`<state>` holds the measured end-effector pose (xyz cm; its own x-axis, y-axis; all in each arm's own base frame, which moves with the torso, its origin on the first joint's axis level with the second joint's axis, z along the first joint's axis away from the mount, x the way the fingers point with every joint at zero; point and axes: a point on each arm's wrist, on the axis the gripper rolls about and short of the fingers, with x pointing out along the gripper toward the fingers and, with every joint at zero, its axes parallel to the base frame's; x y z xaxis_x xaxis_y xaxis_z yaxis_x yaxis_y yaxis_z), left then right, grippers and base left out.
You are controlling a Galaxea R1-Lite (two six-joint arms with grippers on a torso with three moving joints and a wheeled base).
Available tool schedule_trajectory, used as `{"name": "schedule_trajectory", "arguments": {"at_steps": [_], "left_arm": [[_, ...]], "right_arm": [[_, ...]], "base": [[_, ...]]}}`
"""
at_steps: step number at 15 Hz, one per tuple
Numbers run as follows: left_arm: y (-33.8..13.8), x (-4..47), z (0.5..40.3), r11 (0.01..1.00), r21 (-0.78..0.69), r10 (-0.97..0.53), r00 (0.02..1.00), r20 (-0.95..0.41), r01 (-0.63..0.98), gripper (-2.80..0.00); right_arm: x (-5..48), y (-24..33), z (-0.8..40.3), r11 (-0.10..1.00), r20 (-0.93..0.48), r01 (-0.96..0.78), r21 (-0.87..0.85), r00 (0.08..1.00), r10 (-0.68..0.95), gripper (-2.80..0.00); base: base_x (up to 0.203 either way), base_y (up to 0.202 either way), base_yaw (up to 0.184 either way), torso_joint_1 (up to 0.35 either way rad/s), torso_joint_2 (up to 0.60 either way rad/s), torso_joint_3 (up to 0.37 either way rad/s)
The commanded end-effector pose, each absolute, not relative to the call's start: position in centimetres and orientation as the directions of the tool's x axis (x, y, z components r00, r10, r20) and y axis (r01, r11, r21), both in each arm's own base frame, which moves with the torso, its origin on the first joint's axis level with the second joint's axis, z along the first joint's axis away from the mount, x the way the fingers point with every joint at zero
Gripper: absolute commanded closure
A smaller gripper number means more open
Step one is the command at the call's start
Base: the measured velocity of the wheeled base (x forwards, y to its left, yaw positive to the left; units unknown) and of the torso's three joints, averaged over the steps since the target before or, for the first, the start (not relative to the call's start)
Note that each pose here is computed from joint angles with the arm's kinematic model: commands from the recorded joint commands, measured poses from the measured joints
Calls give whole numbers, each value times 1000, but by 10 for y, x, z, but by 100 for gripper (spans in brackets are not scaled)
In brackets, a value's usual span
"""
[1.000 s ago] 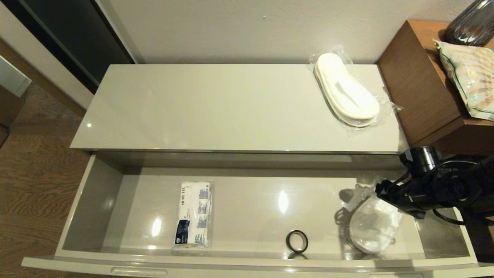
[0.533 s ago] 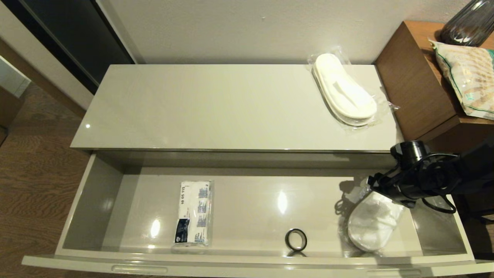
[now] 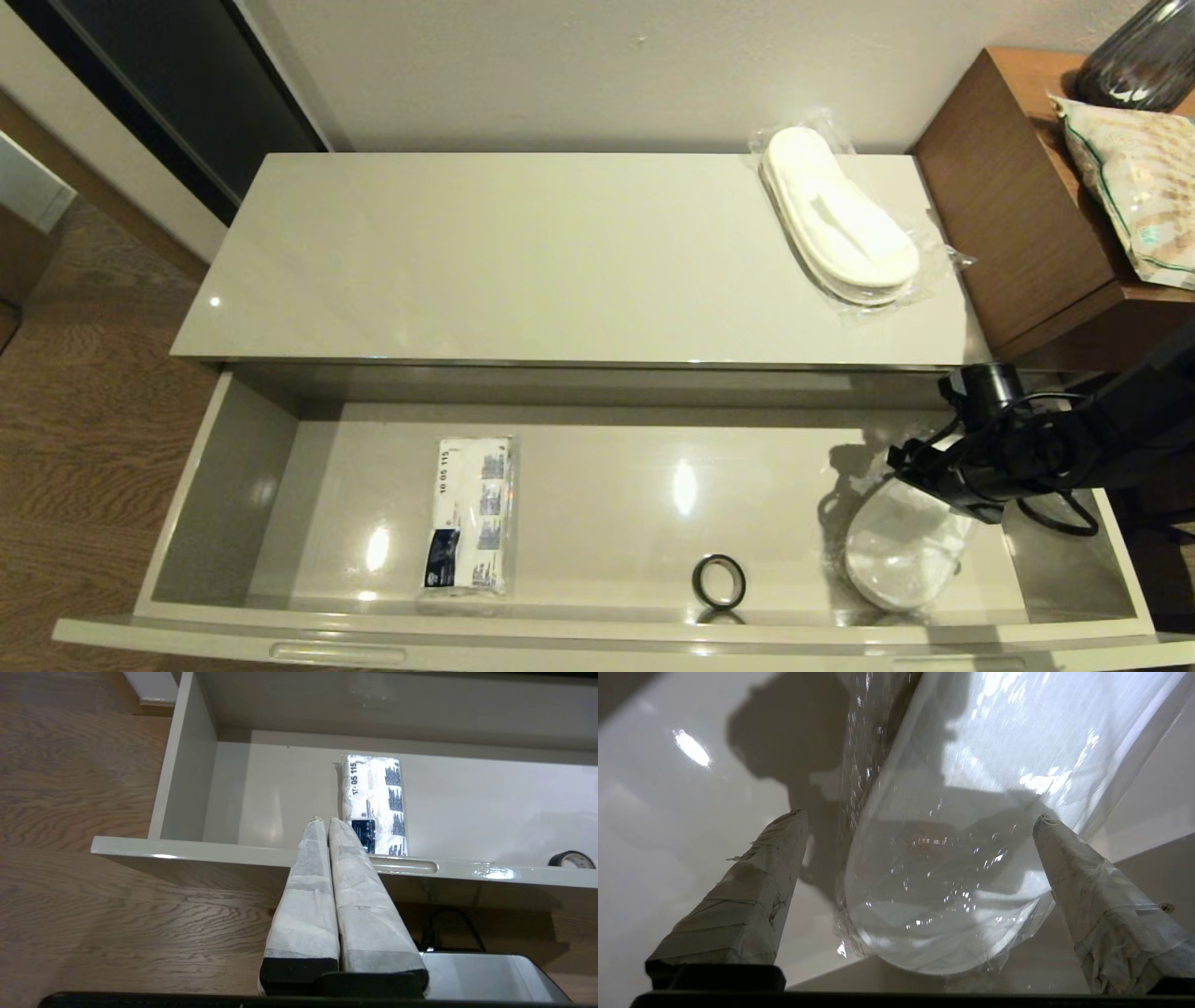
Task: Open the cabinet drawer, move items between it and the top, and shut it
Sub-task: Take out the disposable slippers from the drawer
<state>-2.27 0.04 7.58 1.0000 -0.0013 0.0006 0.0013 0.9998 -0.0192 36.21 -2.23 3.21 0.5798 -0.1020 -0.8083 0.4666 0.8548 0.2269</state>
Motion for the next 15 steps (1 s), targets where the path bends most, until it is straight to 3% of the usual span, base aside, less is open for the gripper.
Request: {"name": "schedule_trajectory", "arguments": {"at_steps": [1, 15], "left_arm": [[0, -23, 76, 1000, -20, 0, 1000, 2, 0, 0], [0, -23, 76, 1000, -20, 0, 1000, 2, 0, 0]], "right_arm": [[357, -22, 31, 853, -816, 471, 225, 570, -99, -280], [351, -39, 25, 828, -829, 518, 215, 544, -126, -280]], "base": [[0, 0, 0, 0, 0, 0], [0, 0, 0, 0, 0, 0]]}}
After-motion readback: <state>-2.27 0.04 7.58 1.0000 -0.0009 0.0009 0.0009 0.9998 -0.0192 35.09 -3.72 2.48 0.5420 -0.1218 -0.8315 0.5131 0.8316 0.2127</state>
